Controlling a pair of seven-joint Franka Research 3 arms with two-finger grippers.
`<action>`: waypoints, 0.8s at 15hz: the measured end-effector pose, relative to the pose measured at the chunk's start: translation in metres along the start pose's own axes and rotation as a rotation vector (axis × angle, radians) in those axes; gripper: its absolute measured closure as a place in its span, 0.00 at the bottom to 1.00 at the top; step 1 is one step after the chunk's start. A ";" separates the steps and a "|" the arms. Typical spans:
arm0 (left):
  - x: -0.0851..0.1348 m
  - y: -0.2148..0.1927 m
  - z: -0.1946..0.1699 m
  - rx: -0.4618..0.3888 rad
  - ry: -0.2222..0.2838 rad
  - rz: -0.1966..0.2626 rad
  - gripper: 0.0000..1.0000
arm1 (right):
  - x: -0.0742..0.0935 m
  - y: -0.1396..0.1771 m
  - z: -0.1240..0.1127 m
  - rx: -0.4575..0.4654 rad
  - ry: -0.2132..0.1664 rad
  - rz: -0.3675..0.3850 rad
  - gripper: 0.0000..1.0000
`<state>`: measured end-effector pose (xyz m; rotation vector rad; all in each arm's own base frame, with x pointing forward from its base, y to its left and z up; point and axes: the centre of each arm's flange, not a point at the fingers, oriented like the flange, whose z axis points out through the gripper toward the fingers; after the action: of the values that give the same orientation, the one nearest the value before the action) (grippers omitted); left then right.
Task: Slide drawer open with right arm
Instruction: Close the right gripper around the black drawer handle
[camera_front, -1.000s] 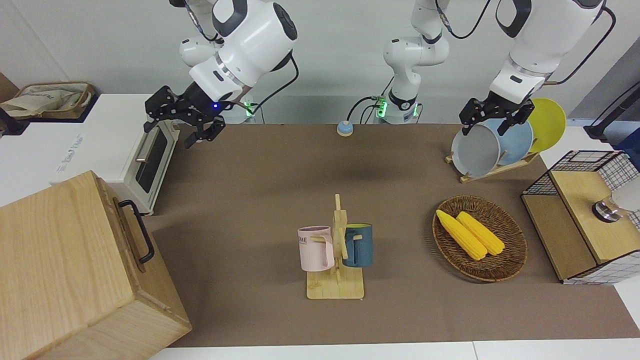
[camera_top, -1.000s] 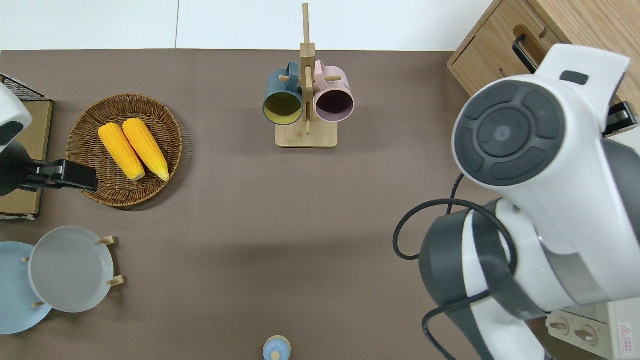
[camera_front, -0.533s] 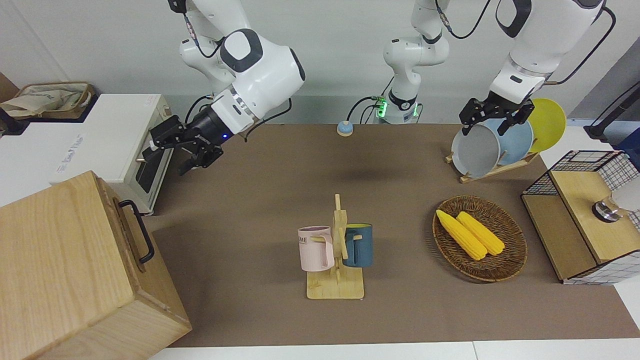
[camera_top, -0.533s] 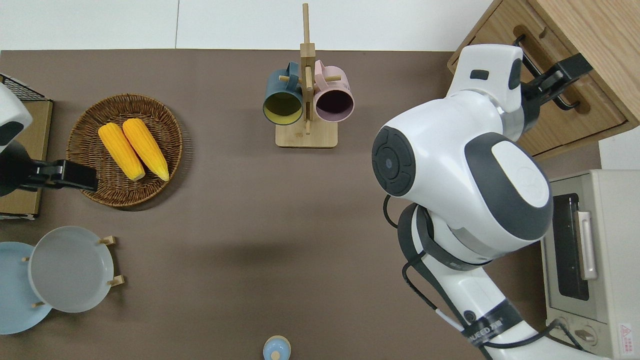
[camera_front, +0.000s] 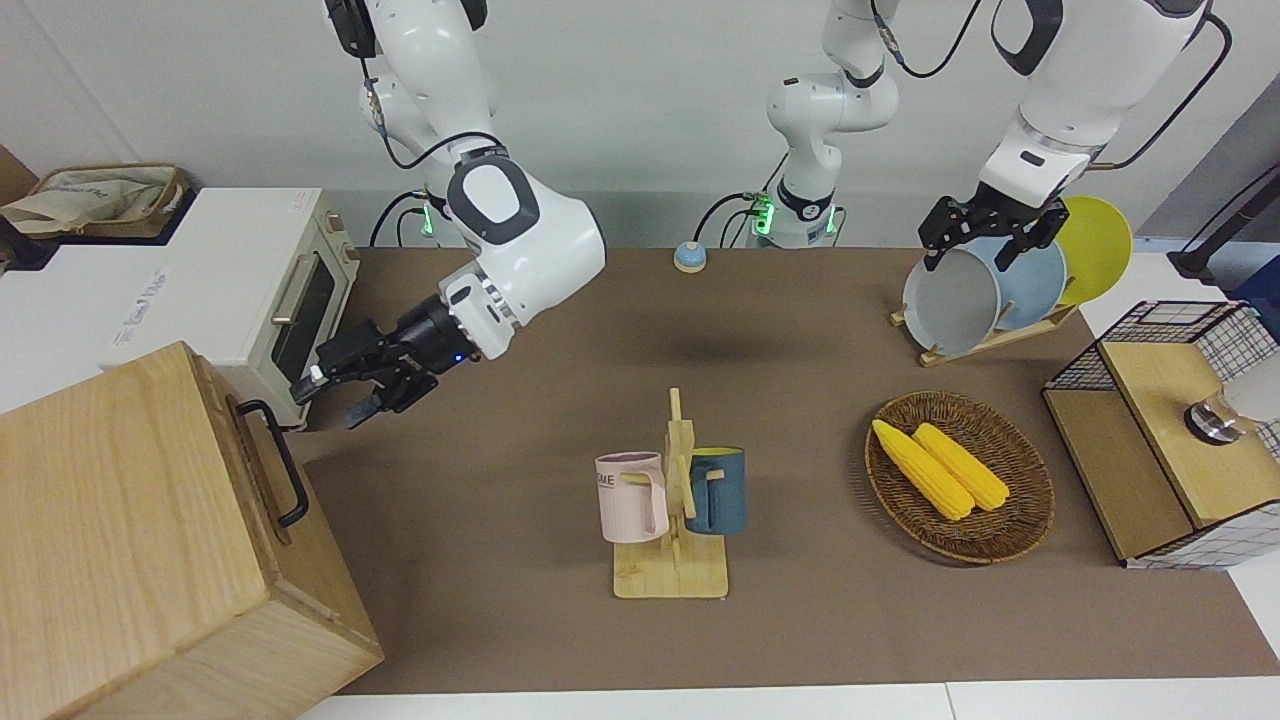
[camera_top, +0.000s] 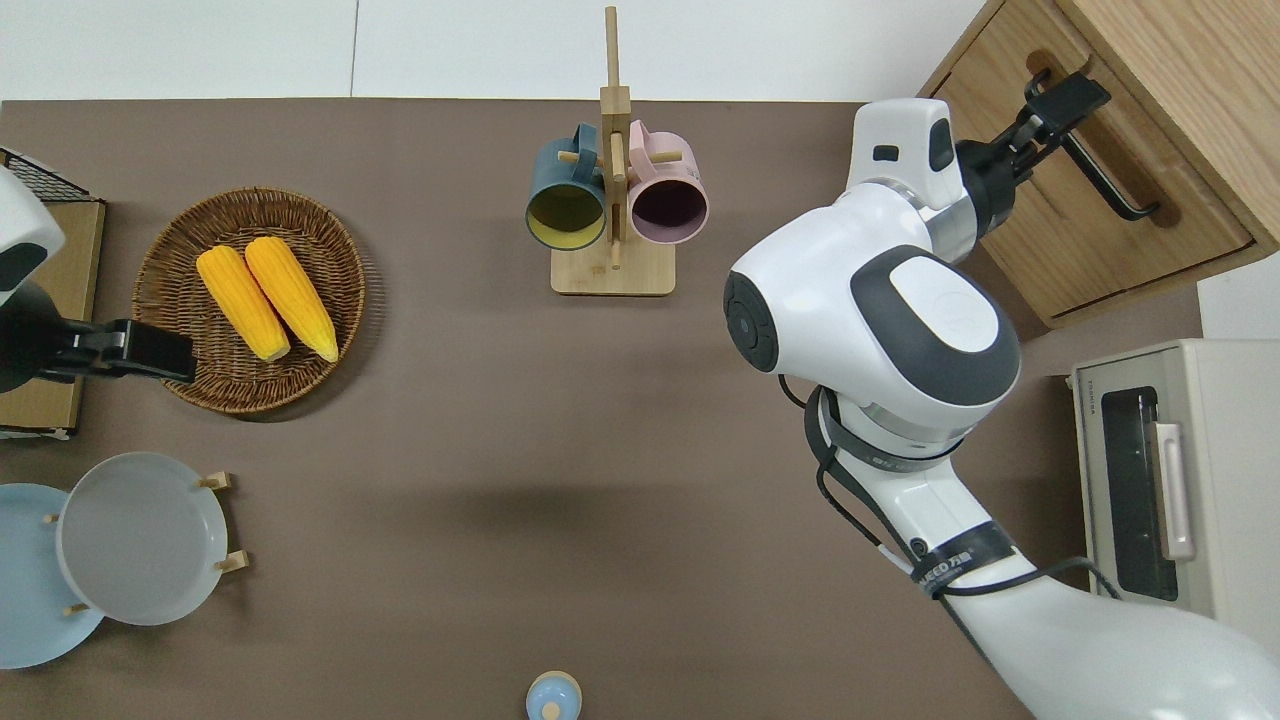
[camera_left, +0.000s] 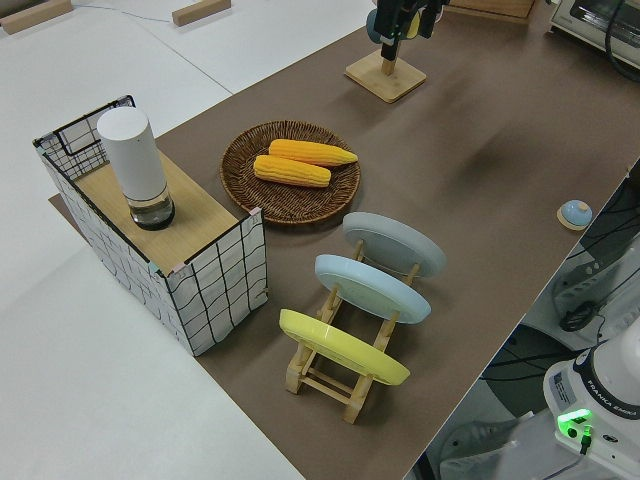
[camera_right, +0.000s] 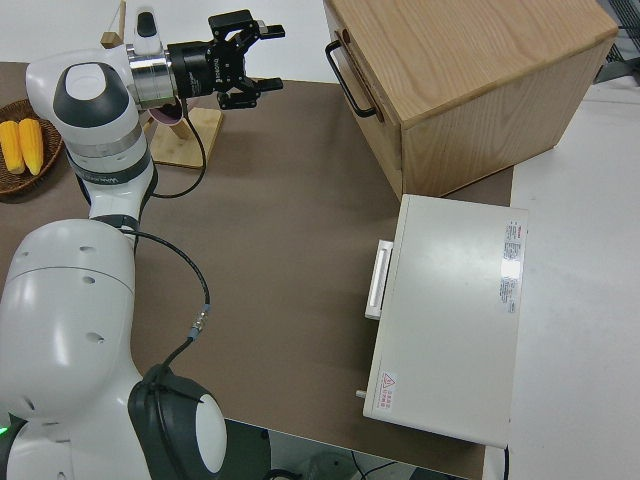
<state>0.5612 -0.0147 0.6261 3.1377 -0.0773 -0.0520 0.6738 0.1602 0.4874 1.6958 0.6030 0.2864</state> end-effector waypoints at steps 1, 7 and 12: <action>0.000 0.000 0.000 0.000 0.000 0.000 0.00 | 0.003 -0.006 0.006 -0.022 0.000 -0.003 0.02; 0.000 0.000 0.000 0.000 0.000 0.000 0.00 | 0.014 -0.040 0.043 -0.118 0.004 0.017 0.02; 0.000 0.000 0.000 0.000 0.000 0.000 0.00 | 0.026 -0.079 0.060 -0.181 0.026 0.035 0.02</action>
<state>0.5612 -0.0147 0.6261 3.1377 -0.0773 -0.0520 0.7073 0.1328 0.3945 1.5314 0.5504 0.3771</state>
